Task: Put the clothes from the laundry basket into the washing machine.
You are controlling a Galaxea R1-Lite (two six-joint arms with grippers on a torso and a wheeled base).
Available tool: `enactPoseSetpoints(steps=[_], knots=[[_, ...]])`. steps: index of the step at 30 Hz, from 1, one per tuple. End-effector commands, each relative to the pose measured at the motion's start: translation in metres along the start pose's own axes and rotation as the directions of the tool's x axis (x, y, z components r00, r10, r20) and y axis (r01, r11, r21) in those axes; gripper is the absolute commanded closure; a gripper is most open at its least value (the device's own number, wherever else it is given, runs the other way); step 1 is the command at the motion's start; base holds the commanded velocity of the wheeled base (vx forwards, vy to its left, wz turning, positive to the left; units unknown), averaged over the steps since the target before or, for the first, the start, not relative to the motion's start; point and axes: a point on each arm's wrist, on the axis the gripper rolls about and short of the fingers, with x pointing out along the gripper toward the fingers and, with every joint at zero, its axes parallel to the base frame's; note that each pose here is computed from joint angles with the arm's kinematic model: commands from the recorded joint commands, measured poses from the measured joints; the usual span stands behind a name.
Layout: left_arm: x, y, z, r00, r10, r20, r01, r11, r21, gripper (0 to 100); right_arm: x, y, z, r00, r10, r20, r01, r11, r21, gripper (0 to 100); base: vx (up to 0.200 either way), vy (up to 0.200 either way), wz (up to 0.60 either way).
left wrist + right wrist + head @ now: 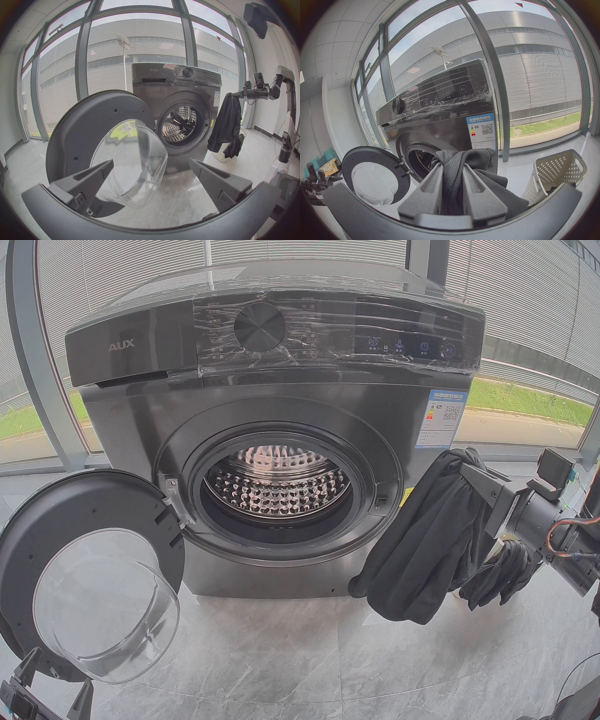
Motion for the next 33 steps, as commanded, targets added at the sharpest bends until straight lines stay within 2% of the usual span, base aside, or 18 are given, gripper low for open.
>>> enactPoseSetpoints(steps=[1, 9, 15, 20, 28, 29, 31, 33], knots=[[0.000, 0.000, -0.005, 1.000, 0.001, 0.000, -0.001, 1.000, -0.002, 0, 0.001, 0.001, -0.002, 1.000, 0.004, -0.009, -0.004, 1.000, 0.001, 100, 0.000, 0.000, 0.00], [0.000, 0.000, -0.005, 1.000, 0.001, 0.000, -0.001, 1.000, 0.001, 0, 0.000, 0.004, -0.013, 0.999, 0.024, -0.049, -0.024, 1.000, -0.002, 100, 0.000, 0.000, 0.00], [0.000, 0.000, -0.005, 1.000, 0.004, 0.001, -0.004, 1.000, 0.001, 0, -0.001, 0.019, -0.012, 0.992, 0.120, -0.050, -0.120, 0.993, 0.002, 100, 0.000, 0.000, 0.00], [0.000, 0.000, -0.005, 1.000, 0.002, 0.001, -0.002, 1.000, -0.004, 0, 0.004, 0.027, -0.021, 0.985, 0.151, -0.088, -0.151, 0.988, 0.008, 100, 0.000, 0.000, 0.00], [0.000, -0.001, -0.005, 1.000, -0.009, 0.002, 0.008, 1.000, 0.016, 0, 0.018, 0.041, -0.023, 0.980, 0.201, -0.001, -0.201, 0.979, 0.016, 100, 0.000, 0.000, 0.00], [0.000, -0.001, -0.005, 1.000, -0.009, 0.002, 0.008, 1.000, 0.019, 0, 0.018, 0.043, -0.023, 0.977, 0.213, 0.002, -0.213, 0.977, 0.016, 100, 0.000, 0.000, 0.00], [0.000, -0.001, -0.005, 1.000, -0.010, 0.002, 0.010, 1.000, 0.027, 0, 0.016, 0.053, -0.023, 0.957, 0.290, 0.005, -0.290, 0.957, 0.024, 100, 0.000, 0.000, 0.00], [-0.001, -0.001, 0.000, 1.000, -0.013, 0.028, 0.013, 1.000, 0.025, 0, 0.016, 0.056, -0.023, 0.945, 0.328, 0.003, -0.328, 0.944, 0.042, 100, 0.000, 0.000, 0.00]])
